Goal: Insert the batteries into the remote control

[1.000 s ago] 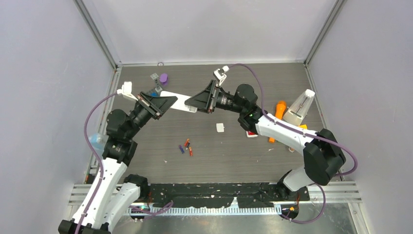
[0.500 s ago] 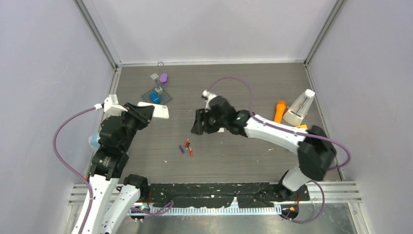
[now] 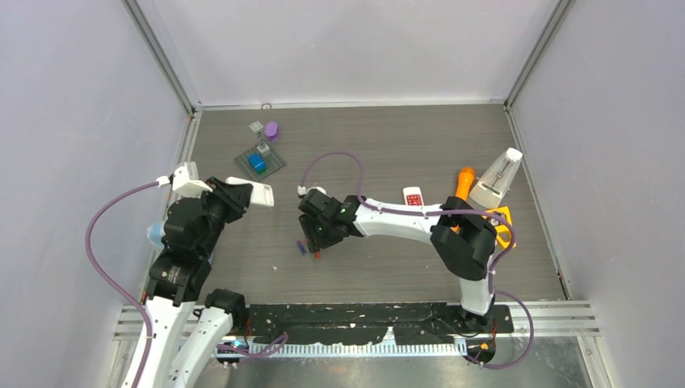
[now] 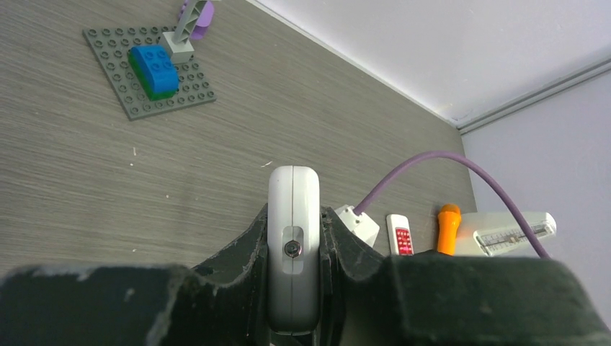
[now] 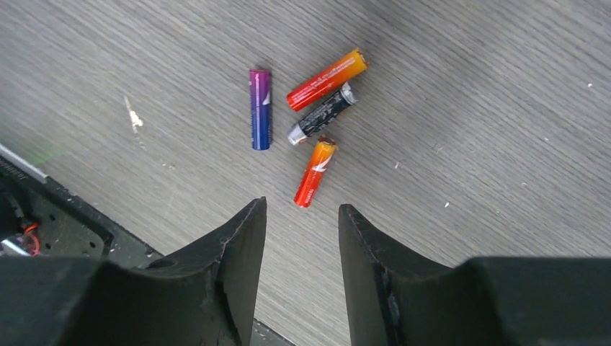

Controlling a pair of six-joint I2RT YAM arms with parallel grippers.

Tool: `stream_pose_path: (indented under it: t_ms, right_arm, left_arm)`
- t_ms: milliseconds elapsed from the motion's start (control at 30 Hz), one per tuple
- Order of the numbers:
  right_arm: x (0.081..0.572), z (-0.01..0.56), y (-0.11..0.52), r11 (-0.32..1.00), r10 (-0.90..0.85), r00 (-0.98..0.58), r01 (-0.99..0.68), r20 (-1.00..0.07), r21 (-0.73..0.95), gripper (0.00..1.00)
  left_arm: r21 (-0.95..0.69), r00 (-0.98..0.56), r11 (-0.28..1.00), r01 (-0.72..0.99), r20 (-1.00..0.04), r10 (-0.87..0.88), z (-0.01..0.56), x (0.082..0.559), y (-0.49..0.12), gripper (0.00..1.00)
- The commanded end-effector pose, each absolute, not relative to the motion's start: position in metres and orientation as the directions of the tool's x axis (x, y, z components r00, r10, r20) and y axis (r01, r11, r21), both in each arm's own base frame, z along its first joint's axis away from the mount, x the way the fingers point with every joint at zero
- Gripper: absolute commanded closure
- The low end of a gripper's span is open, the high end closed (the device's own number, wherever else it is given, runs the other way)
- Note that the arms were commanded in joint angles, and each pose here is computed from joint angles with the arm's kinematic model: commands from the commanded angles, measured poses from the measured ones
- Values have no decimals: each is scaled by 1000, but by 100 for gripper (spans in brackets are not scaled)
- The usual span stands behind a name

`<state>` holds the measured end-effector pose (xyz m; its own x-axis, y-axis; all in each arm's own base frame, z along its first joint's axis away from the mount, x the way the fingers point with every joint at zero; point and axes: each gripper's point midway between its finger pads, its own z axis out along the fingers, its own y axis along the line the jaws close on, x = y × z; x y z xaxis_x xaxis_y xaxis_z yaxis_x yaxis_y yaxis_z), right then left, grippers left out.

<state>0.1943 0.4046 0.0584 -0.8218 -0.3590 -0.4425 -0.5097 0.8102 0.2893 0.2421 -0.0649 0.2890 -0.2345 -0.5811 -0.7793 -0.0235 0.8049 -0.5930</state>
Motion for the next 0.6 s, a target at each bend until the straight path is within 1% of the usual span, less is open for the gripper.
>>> stream_pose_path:
  t_ms: [0, 167, 400, 467, 567]
  right_arm:
    - [200, 53, 403, 844, -351, -827, -483, -439, 235, 54]
    - [205, 51, 409, 831, -381, -809, -512, -447, 217, 56]
    - [202, 37, 409, 830, -408, -816, -518, -410, 205, 58]
    - [202, 34, 406, 835, -412, -817, -516, -404, 191, 61]
    - [201, 28, 402, 843, -419, -821, -510, -387, 171, 70]
  left_arm:
    - [-582, -215, 813, 6, -795, -568, 296, 244, -65, 100]
    - [-598, -229, 801, 16, -782, -580, 294, 245, -70, 100]
    - [-599, -227, 800, 7, -780, -583, 294, 248, -69, 100]
    - [-596, -224, 803, 3, -783, -580, 294, 248, -68, 100]
    - [-591, -227, 806, 4, -786, -575, 295, 249, -69, 100]
